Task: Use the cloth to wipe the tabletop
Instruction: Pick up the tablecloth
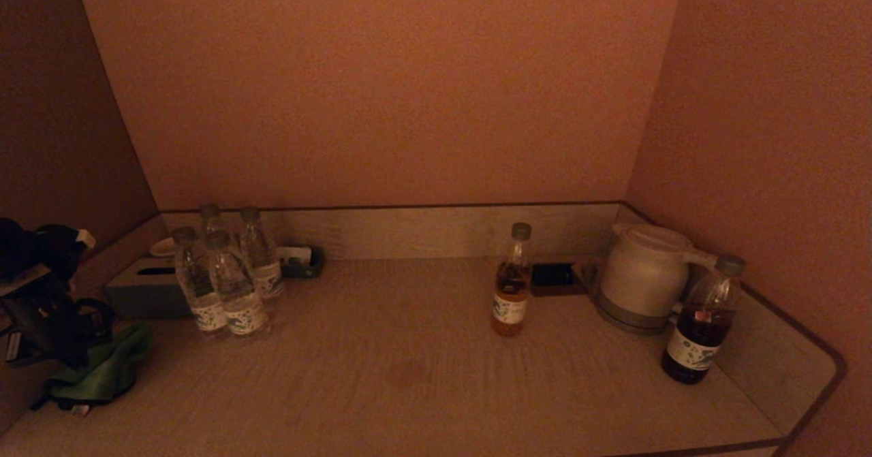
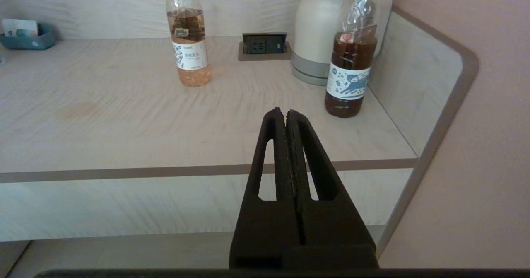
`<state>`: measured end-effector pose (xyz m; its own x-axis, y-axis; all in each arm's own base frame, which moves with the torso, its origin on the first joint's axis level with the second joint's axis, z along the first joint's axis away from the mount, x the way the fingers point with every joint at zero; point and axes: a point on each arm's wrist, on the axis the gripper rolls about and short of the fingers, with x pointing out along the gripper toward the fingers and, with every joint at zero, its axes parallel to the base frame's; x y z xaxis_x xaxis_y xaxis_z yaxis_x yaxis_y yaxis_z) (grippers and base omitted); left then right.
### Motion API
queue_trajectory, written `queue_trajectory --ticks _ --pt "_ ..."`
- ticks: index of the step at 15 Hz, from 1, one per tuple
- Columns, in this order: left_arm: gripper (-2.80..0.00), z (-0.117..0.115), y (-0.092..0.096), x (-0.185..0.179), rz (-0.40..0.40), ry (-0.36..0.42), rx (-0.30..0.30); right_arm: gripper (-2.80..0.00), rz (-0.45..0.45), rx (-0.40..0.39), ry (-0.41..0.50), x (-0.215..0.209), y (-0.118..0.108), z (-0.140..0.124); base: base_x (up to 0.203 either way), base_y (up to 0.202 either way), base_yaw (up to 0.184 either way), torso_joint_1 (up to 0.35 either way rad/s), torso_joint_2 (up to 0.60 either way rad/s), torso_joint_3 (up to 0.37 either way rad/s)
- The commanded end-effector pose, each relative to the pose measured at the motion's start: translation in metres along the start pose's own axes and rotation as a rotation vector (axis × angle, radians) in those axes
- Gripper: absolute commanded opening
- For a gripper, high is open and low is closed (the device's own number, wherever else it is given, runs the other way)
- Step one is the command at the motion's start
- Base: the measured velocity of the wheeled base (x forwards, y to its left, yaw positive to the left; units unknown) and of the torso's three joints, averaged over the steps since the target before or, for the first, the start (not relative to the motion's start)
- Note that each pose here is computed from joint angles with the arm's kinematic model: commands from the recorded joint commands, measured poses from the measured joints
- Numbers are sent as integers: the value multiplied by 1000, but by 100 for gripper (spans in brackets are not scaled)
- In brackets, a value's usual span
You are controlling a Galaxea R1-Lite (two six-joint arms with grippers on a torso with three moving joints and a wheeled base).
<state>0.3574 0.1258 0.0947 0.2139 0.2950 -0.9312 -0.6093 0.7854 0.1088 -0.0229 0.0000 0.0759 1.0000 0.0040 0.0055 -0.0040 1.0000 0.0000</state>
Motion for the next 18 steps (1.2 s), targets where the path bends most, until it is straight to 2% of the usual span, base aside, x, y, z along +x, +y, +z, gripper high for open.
queue_trajectory --ticks 1,4,5,13,14,16,18 --pt "-280 8 -1 -3 -7 -27 6 -280 1 0 1 0 0 0 0 0 0 0 0 0" --pt "-280 16 -2 -10 -18 -59 15 -280 1 0 1 0 0 0 0 0 0 0 0 0" --pt "0 17 -2 -10 -17 -61 18 -280 1 0 1 0 0 0 0 0 0 0 0 0" --pt "0 24 -8 0 -22 -69 33 -280 1 0 1 0 0 0 0 0 0 0 0 0" --pt "0 25 -11 11 -19 -50 40 -280 1 0 1 0 0 0 0 0 0 0 0 0" --pt "0 27 -20 33 -79 -5 47 -280 1 0 1 0 0 0 0 0 0 0 0 0" --pt "0 28 -20 33 -84 -5 47 -280 1 0 1 0 0 0 0 0 0 0 0 0"
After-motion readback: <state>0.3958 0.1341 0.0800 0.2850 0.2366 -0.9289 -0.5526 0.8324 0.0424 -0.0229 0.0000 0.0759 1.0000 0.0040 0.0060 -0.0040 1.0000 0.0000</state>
